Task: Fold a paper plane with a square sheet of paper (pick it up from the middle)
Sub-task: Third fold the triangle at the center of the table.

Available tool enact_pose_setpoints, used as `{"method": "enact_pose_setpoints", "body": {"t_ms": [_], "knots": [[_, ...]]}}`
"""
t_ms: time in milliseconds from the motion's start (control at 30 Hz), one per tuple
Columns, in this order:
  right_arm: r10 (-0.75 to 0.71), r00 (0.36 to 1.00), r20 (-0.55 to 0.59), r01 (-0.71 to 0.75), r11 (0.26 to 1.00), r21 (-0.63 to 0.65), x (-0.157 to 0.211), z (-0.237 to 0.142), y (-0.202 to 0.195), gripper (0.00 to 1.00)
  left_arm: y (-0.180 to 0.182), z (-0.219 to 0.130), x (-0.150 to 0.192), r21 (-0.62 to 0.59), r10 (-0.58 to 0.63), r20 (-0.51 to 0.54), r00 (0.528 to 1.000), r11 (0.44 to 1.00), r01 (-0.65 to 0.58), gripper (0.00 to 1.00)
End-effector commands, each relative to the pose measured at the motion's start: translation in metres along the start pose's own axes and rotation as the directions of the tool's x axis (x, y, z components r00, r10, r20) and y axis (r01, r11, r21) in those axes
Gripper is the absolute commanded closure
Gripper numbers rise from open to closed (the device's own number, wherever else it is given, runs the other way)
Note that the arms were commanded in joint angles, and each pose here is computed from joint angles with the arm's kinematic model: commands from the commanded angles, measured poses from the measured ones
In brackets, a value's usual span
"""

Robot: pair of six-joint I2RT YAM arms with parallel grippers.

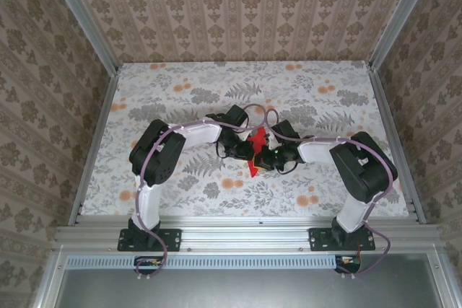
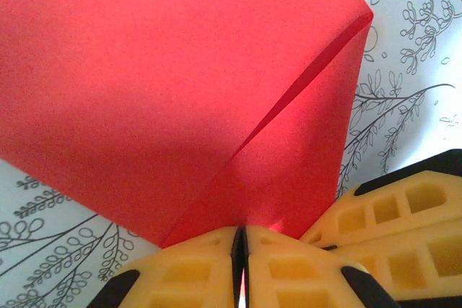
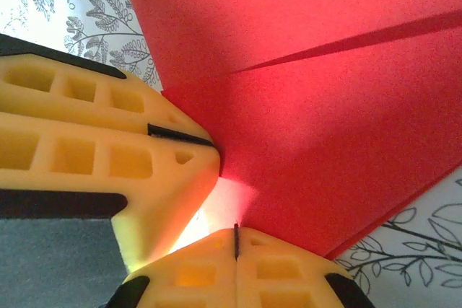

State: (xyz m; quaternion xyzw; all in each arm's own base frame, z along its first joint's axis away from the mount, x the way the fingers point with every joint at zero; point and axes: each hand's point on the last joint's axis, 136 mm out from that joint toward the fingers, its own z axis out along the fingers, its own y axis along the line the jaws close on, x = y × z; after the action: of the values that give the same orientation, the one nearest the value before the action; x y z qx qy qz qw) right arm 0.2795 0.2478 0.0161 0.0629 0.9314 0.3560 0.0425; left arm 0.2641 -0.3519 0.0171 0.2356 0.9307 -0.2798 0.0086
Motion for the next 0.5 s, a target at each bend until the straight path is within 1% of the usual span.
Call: {"method": "enact_pose_setpoints", "body": {"t_ms": [0, 467], "knots": [[0.007, 0.999, -0.044, -0.006, 1.000, 0.020, 0.012, 0.005, -0.009, 0.93, 0.051, 0.021, 0.042, -0.152, -0.081, -0.140, 0.987, 0.987, 0.059, 0.88], [-0.003, 0.994, -0.107, 0.009, 0.999, 0.049, 0.049, -0.006, -0.021, 0.94, 0.054, 0.020, 0.043, -0.156, -0.081, -0.148, 0.986, 0.986, 0.058, 0.87]]}}
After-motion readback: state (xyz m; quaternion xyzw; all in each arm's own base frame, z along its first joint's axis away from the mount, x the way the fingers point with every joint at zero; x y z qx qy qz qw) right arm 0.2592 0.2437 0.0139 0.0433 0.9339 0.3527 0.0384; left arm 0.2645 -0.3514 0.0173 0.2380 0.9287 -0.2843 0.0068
